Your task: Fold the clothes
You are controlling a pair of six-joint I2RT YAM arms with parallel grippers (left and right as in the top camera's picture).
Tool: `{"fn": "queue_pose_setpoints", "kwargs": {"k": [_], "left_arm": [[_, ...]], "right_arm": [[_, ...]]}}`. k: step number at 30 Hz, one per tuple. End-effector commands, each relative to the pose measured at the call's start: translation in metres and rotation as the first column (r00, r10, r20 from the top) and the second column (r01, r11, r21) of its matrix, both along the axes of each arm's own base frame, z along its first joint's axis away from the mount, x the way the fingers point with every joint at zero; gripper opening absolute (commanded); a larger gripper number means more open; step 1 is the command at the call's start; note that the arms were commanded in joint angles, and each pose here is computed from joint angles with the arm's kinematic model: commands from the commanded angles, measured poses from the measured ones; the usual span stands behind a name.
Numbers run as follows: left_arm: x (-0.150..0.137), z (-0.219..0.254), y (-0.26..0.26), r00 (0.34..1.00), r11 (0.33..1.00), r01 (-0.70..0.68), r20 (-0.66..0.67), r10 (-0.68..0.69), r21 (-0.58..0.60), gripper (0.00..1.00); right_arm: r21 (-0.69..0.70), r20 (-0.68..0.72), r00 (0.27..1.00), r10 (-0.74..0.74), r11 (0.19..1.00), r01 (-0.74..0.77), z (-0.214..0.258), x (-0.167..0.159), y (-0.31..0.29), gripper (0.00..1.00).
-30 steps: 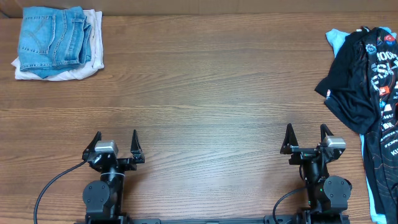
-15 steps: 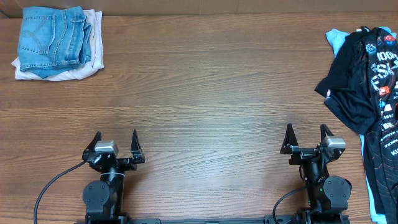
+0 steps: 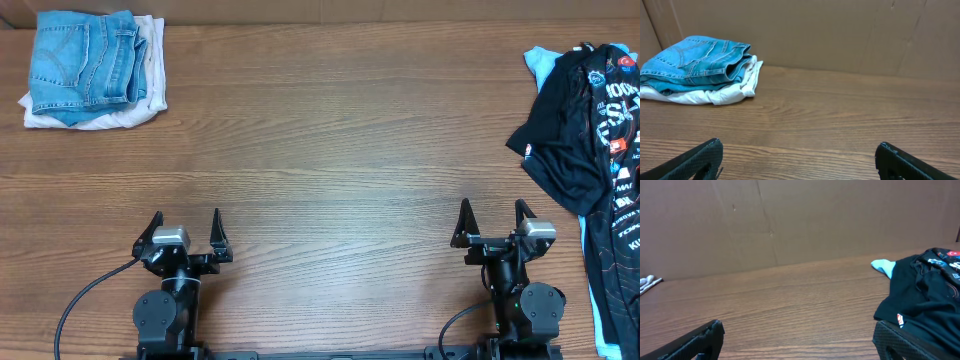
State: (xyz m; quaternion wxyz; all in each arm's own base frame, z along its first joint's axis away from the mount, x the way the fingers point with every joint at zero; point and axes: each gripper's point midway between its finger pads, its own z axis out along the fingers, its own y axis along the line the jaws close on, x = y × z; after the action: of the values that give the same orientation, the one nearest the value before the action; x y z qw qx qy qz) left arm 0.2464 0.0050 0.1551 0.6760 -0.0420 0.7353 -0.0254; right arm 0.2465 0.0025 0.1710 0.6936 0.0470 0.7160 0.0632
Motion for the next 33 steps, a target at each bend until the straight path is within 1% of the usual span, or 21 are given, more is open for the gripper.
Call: {"fn": "queue_pose_setpoints", "kwargs": {"k": [1, 7, 10, 12, 14, 19, 21, 24, 27, 29, 33], "left_arm": [[0.0, 0.001, 0.002, 1.0, 1.0, -0.009, 0.007, 0.009, 0.02, 1.0], [0.0, 0.001, 0.002, 1.0, 1.0, -0.009, 0.007, 0.009, 0.02, 1.0], [0.0, 0.001, 0.002, 1.0, 1.0, -0.009, 0.007, 0.009, 0.02, 1.0], [0.0, 0.001, 0.002, 1.0, 1.0, -0.009, 0.007, 0.009, 0.02, 1.0], [0.0, 0.001, 0.002, 1.0, 1.0, -0.009, 0.007, 0.009, 0.02, 1.0], [0.0, 0.001, 0.002, 1.0, 1.0, -0.009, 0.007, 0.009, 0.02, 1.0], [0.0, 0.001, 0.002, 1.0, 1.0, -0.009, 0.007, 0.009, 0.02, 1.0], [0.0, 0.001, 0.002, 1.0, 1.0, -0.009, 0.007, 0.009, 0.02, 1.0], [0.0, 0.001, 0.002, 1.0, 1.0, -0.009, 0.007, 0.009, 0.02, 1.0], [0.0, 0.001, 0.002, 1.0, 1.0, -0.009, 0.007, 0.009, 0.02, 1.0], [0.0, 0.001, 0.002, 1.0, 1.0, -0.009, 0.007, 0.009, 0.02, 1.0]], "right_arm": [[-0.004, 0.009, 1.0, 0.003, 1.0, -0.003, -0.001, 0.0, 0.0, 1.0], [-0.005, 0.014, 1.0, 0.002, 1.0, -0.002, 0.001, 0.0, 0.0, 1.0], [-0.004, 0.116, 0.993, 0.019, 1.0, -0.018, 0.026, -0.001, 0.003, 1.0], [-0.018, 0.209, 0.973, 0.094, 0.996, -0.092, 0.049, -0.005, 0.016, 1.0], [-0.033, 0.263, 0.956, 0.13, 0.992, -0.125, 0.062, -0.009, 0.022, 1.0], [-0.037, 0.312, 0.94, 0.136, 0.991, -0.131, 0.074, -0.012, 0.023, 1.0], [-0.016, 0.336, 0.923, 0.185, 0.981, -0.191, 0.081, -0.016, 0.032, 1.0], [-0.051, 0.398, 0.888, 0.232, 0.972, -0.231, 0.096, -0.024, 0.04, 1.0], [-0.103, 0.488, 0.841, 0.232, 0.973, -0.208, 0.119, -0.035, 0.04, 1.0], [-0.147, 0.533, 0.818, 0.218, 0.975, -0.165, 0.137, -0.042, 0.037, 1.0], [-0.157, 0.565, 0.817, 0.113, 0.987, -0.028, 0.172, -0.043, 0.019, 1.0]]}}
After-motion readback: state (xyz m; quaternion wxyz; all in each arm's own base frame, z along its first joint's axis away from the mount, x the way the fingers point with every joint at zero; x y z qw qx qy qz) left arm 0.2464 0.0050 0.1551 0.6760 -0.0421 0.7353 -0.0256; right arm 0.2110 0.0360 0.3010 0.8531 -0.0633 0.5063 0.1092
